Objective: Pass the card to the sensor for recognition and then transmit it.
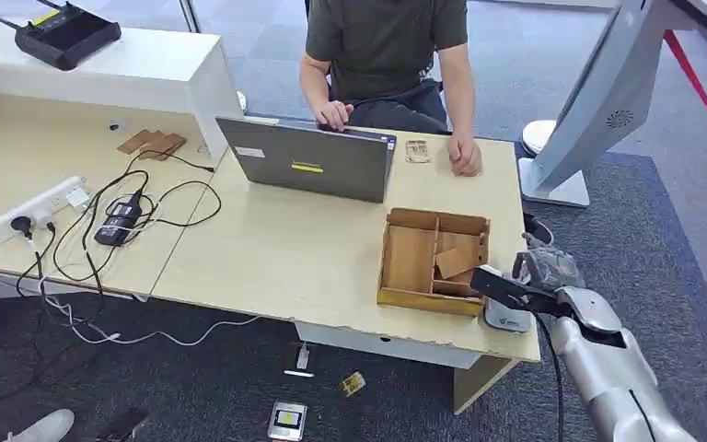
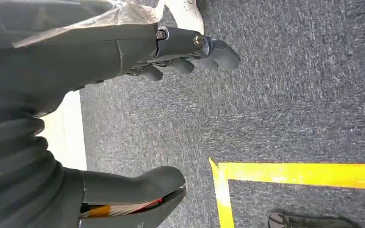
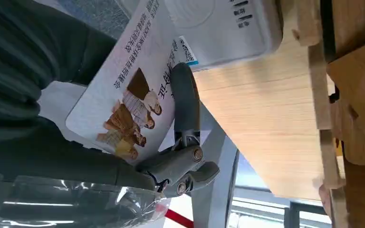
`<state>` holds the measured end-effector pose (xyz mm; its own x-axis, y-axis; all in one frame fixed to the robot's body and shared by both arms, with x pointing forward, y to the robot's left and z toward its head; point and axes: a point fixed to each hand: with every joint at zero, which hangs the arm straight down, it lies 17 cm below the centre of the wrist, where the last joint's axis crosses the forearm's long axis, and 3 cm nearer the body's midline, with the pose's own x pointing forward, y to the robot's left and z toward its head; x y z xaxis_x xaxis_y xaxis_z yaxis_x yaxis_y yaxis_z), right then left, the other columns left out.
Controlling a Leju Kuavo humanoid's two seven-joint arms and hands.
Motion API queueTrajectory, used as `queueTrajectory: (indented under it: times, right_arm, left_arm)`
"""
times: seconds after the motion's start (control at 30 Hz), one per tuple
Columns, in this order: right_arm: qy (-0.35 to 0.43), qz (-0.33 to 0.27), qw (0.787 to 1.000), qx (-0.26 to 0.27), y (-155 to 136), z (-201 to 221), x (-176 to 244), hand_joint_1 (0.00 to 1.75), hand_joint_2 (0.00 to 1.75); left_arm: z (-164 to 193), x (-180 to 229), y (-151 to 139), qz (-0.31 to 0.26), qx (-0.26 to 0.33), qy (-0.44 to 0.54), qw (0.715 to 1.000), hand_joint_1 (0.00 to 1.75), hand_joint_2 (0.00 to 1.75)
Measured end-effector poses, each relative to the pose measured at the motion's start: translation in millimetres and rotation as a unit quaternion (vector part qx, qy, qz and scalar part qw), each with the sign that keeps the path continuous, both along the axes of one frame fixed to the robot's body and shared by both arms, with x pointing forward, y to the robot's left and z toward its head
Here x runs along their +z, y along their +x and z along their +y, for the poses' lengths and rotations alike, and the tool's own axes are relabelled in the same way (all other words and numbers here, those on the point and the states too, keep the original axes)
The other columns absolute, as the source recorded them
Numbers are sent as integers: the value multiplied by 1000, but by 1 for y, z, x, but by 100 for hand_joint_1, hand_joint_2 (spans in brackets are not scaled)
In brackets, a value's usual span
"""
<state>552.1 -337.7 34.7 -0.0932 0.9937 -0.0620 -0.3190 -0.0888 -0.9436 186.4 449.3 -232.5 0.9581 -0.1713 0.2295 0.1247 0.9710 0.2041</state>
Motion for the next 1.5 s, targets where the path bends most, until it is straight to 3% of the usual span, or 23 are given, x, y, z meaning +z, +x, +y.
queueTrajectory:
  times: [0.47,0.63,0.83,0.97,1.13,1.23,1.5]
  right_arm:
    - [13,-20,1000,-11,9,-10,19,175,175]
    - [33,-79,996,-16,37,-22,83,175,175]
    - [64,-174,983,-2,70,-21,188,175,175]
    - [92,-219,971,30,84,-2,247,175,175]
    - [210,-241,943,90,100,46,313,175,175]
    - [242,-230,938,90,107,62,318,175,175]
    - [271,-174,945,54,117,89,286,175,175]
  left_arm:
    - [0,0,0,-2,0,0,1000,0,175]
    - [1,0,1,-6,-1,1,1000,0,175]
    - [2,0,1,-6,-5,3,1000,0,175]
    - [0,1,4,-4,-12,6,1000,0,175]
    - [-11,4,19,-7,-30,-3,1000,0,175]
    - [-18,5,26,-7,-38,-9,999,0,175]
    - [-33,7,35,-1,-51,-16,999,0,175]
